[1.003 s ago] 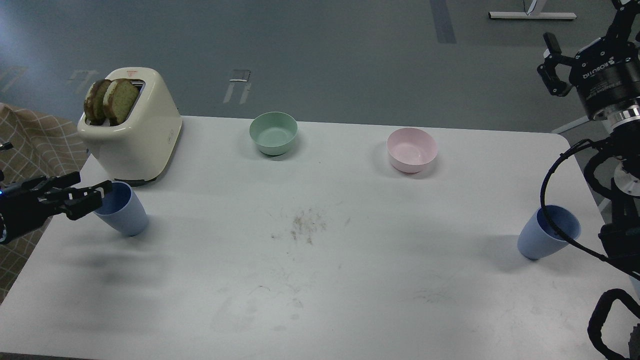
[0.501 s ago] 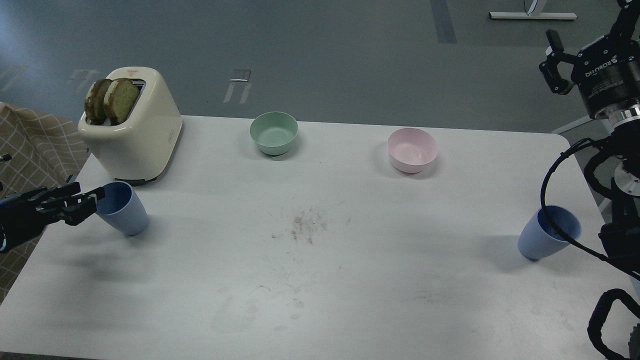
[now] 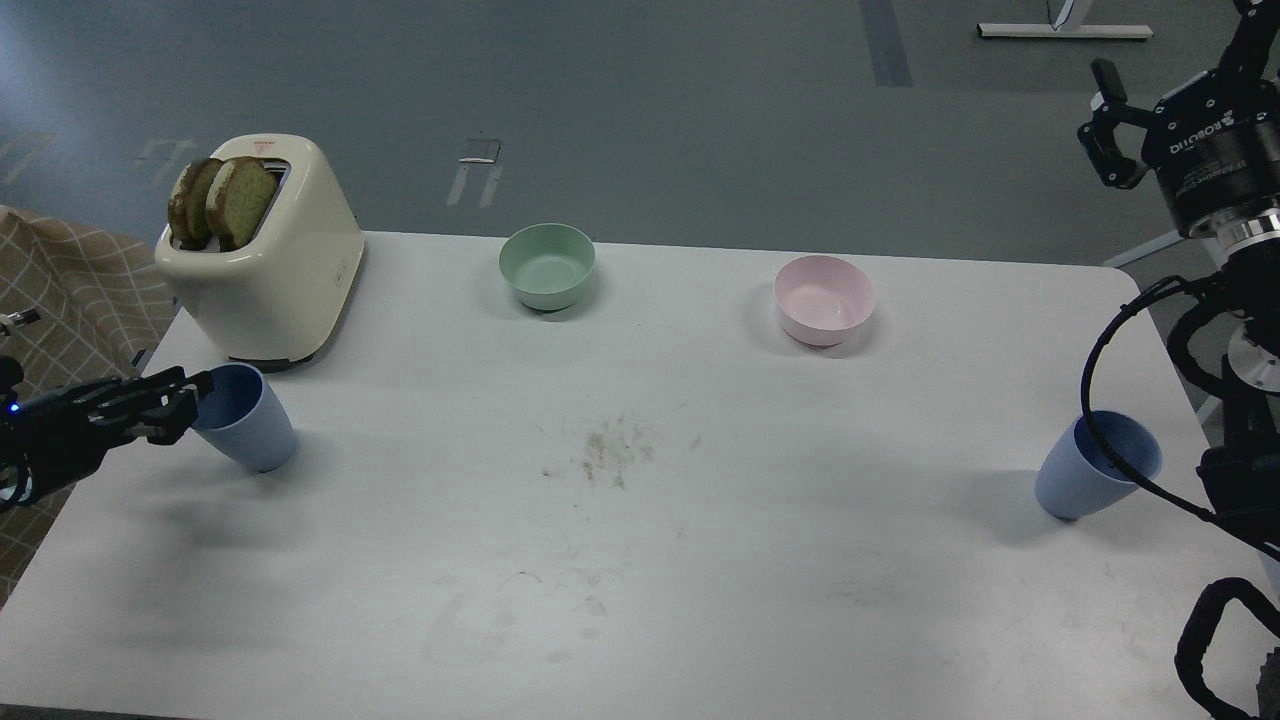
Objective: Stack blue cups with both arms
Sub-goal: 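Lift the blue cup with the left gripper and carry it to table center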
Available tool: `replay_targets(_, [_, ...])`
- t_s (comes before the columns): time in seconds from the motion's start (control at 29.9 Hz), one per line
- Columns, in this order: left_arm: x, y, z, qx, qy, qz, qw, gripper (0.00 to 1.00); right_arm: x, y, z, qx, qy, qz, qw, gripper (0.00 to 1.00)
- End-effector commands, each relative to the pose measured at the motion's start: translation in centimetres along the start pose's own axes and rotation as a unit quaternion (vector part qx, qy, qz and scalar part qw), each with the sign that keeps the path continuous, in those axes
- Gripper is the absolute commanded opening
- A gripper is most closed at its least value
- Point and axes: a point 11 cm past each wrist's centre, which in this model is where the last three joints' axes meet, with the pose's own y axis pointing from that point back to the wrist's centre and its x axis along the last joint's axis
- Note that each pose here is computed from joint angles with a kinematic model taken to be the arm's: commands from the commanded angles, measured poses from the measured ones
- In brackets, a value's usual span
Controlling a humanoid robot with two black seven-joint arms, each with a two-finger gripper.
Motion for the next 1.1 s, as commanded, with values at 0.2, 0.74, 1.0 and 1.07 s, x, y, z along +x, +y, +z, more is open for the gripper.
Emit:
replay_targets(0.2, [1.2, -0.2, 0.3, -0.004, -0.009, 0.01, 1.0, 0.0, 0.3, 0.2, 0.2, -0.002, -0.002, 0.004, 1.0, 1.0])
replay_targets(0.74, [13.0, -5.7, 11.4, -0.135, -0.143, 0.048, 0.979, 0.0, 4.4, 3.9, -0.8, 0.014, -0.009, 0.06, 0.998, 1.0])
replay_targets(1.0, [15.4, -11.0, 24.1, -0.253, -0.232, 0.032, 0.939, 0.0, 6.4, 5.6, -2.1, 0.013, 0.01, 0.081, 0.997, 1.0])
replay_targets(1.07, [15.1, -12.0, 26.3, -0.266, -0.255, 0.019, 0.93, 0.0, 6.9, 6.0, -2.6, 0.017, 0.012, 0.087, 0.996, 1.0])
